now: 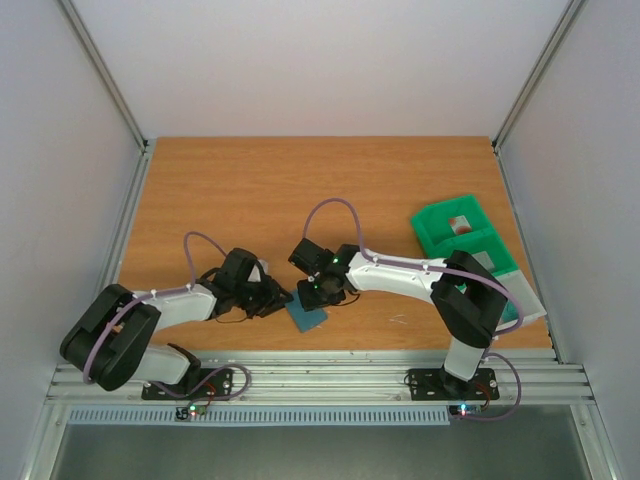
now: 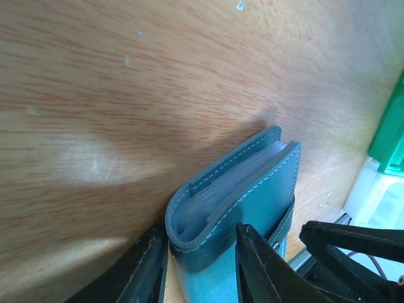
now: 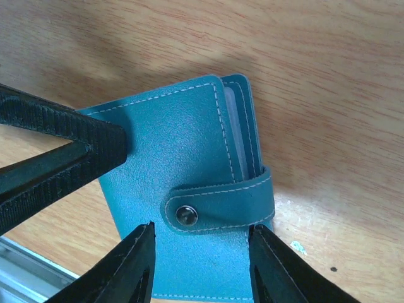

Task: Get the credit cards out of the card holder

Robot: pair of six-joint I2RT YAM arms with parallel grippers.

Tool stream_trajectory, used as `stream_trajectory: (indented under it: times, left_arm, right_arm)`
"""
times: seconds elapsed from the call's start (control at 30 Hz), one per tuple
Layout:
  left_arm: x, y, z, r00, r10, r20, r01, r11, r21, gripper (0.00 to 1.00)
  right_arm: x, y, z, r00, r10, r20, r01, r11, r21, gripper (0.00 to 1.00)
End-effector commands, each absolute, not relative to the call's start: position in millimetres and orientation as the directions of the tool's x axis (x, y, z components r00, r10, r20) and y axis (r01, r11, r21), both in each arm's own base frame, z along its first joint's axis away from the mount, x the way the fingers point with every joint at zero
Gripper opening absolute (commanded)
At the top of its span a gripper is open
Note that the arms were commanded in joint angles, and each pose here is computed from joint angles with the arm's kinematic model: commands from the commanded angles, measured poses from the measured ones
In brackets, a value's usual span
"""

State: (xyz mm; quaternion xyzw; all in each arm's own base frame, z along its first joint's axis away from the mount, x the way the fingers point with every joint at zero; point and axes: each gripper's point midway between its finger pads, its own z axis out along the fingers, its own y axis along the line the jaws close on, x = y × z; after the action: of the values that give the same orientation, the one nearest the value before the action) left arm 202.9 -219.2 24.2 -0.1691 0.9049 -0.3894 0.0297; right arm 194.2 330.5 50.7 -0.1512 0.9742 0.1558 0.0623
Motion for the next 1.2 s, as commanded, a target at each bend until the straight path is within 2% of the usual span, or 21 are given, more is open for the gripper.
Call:
stream_trajectory:
  times: [0.0, 0.23, 0.5, 0.67, 0.87, 1.17]
  left_arm:
    - [206, -224, 24, -0.942, -0.329, 0.064, -0.266, 0.617, -0.741, 0.31]
    - [212, -233, 22, -0.944, -0.322, 0.078, -0.26, 0.577, -0.774, 0.3]
    - [217, -240, 24, -0.944, -0.317, 0.091, -0.261, 0.549, -0.794, 0.26]
    - [215, -239, 25, -0.945, -0.315, 0.086, -0.257, 0.553, -0.792, 0.19]
    - [213, -239, 27, -0.951, -0.299, 0.08, -0.243, 0.559, -0.793, 0.01]
    - [208, -235, 23, -0.963, -0.26, 0.076, -0.226, 0.618, -0.753, 0.0]
  right_arm:
    - [199, 337, 50, -0.931, -0.306, -0.2, -0.351, 0.903, 0.25, 0.4]
    - [196, 333, 38, -0.93, -0.319, -0.184, -0.354, 0.91, 0.215, 0.36]
    - [202, 314, 26, -0.923, -0.331, -0.195, -0.353, 0.931, 0.096, 0.36]
    - [205, 307, 26, -0.917, -0.325, -0.23, -0.349, 0.935, 0.07, 0.23]
    - [205, 310, 33, -0.91, -0.32, -0.263, -0.354, 0.93, 0.096, 0.03]
    - [207, 296, 48, -0.896, -0.308, -0.32, -0.349, 0.934, 0.078, 0.01]
